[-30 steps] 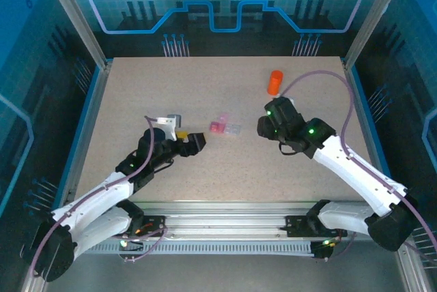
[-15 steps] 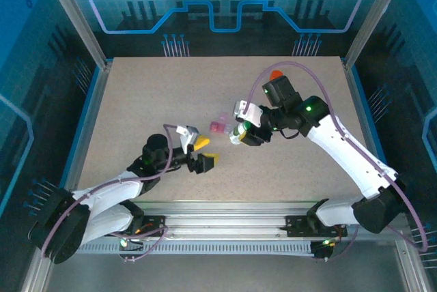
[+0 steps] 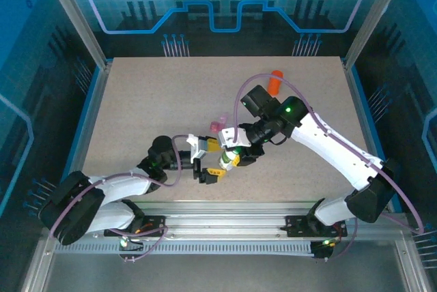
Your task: Sort the pills into containers
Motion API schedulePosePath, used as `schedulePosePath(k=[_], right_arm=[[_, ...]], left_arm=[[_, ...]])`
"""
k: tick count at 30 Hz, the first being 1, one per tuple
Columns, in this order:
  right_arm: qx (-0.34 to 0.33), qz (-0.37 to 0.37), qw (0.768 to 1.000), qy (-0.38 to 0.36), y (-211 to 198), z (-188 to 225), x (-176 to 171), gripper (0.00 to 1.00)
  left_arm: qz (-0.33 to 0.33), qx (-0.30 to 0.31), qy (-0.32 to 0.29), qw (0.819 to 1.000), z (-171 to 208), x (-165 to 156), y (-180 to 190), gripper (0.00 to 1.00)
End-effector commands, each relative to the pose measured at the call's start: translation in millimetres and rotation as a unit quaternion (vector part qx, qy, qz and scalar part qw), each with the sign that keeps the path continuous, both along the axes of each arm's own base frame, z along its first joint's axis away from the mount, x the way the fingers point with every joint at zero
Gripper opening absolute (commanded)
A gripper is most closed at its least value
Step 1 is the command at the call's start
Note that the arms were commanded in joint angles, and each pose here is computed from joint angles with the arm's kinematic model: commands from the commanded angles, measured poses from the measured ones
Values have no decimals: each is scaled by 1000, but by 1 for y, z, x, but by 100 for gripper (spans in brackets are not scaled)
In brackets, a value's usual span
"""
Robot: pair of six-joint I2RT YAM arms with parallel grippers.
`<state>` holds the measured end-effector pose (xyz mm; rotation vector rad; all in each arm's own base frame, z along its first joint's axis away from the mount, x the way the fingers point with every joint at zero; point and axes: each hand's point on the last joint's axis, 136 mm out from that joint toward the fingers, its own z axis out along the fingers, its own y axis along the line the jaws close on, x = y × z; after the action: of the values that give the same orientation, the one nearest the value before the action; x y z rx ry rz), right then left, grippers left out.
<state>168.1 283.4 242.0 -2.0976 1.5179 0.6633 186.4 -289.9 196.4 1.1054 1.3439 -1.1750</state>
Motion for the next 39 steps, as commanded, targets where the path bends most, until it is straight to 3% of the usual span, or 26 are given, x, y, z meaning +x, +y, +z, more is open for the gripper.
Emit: schedulePosePath(k=[1,8,11,16,24,33,39], right_arm=[[32,20,999,-23,14,16,0,29],[36,17,999,-34,19,17,3,31],[18,7,999,-33,18,11,5,31],[12,-7,1000,-27,17,8,6,32],[4,-17,1000,-26,14,3,6,32],[0,-30,999,-28,12,-1,8,33],[4,-35,999,-31,12,1,10,33]], left_arm=[[-40,-13,-58,997,15,-11,-10,89],[-42,-18,-80,996,24,-18,-20,82],[-34,-18,-85,996,26,-18,-22,75],[-25,-2,-95,995,21,-20,-26,73],[2,-14,-115,993,29,-17,-25,58],[5,-20,-124,992,34,-18,-26,66],[4,-15,-122,992,32,-18,-27,54]])
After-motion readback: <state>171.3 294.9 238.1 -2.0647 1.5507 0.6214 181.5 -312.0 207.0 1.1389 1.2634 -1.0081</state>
